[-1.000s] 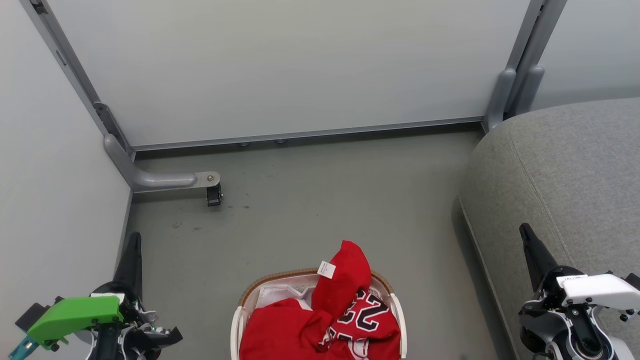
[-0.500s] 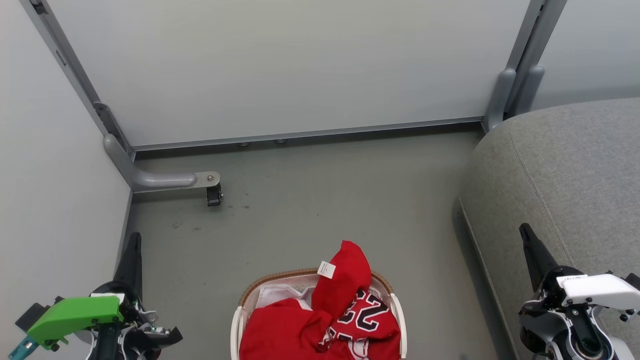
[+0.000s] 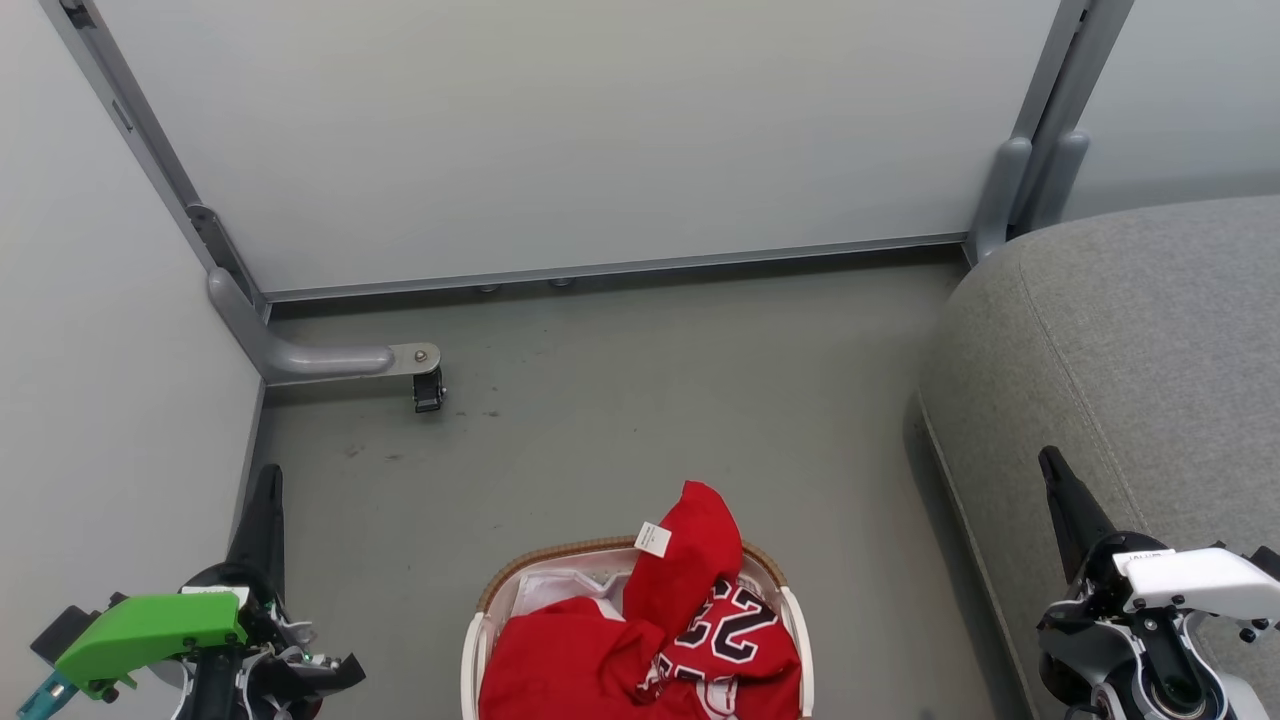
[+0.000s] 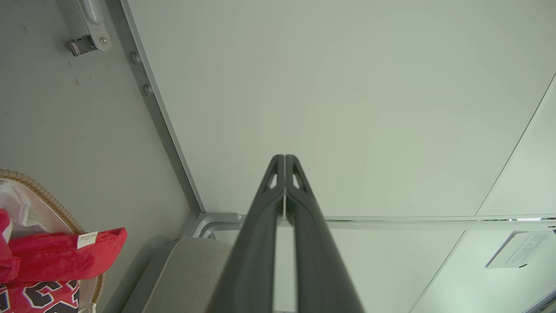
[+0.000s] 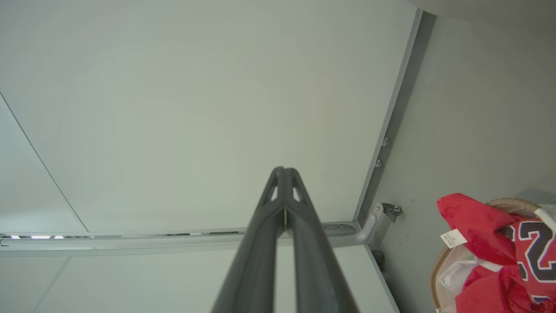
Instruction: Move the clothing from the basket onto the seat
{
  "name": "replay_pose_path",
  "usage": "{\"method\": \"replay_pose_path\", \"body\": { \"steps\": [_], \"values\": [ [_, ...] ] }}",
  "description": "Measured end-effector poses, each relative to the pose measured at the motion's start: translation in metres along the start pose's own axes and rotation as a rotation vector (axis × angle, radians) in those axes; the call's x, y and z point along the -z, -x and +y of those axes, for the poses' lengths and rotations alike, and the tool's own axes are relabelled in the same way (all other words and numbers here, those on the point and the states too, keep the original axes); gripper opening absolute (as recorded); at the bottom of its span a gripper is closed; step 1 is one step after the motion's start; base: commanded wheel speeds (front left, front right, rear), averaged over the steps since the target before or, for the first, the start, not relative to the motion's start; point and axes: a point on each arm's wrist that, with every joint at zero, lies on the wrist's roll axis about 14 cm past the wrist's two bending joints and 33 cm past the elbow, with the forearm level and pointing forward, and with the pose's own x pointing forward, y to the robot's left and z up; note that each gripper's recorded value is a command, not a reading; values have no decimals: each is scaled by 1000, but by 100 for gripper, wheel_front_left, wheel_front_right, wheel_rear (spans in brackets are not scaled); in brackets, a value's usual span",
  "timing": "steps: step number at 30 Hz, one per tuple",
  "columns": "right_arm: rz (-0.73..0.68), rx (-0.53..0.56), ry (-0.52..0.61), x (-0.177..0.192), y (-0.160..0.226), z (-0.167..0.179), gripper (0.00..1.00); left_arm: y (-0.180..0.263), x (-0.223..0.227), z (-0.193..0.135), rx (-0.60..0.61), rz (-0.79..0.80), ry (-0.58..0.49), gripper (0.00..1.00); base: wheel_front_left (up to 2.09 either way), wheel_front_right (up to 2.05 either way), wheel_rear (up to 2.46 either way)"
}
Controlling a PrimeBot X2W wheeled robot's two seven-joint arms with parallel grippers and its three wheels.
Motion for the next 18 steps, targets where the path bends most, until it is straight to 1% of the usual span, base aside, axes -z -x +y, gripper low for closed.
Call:
{"method": "replay_pose_path", "body": {
  "steps": [5,6,13,18],
  "values": [
    [0,0,0,0,0,0,0,0,0,0,0,0,0,0,0,0,0],
    [0,0,0,0,0,0,100,0,0,0,0,0,0,100,0,0,0],
    [-1,102,-24,5,15,-35,100,14,5,34,-102,5,15,100,0,0,0],
    [-10,110,-13,7,17,-37,100,15,9,35,-104,4,9,100,0,0,0]
  ]
}}
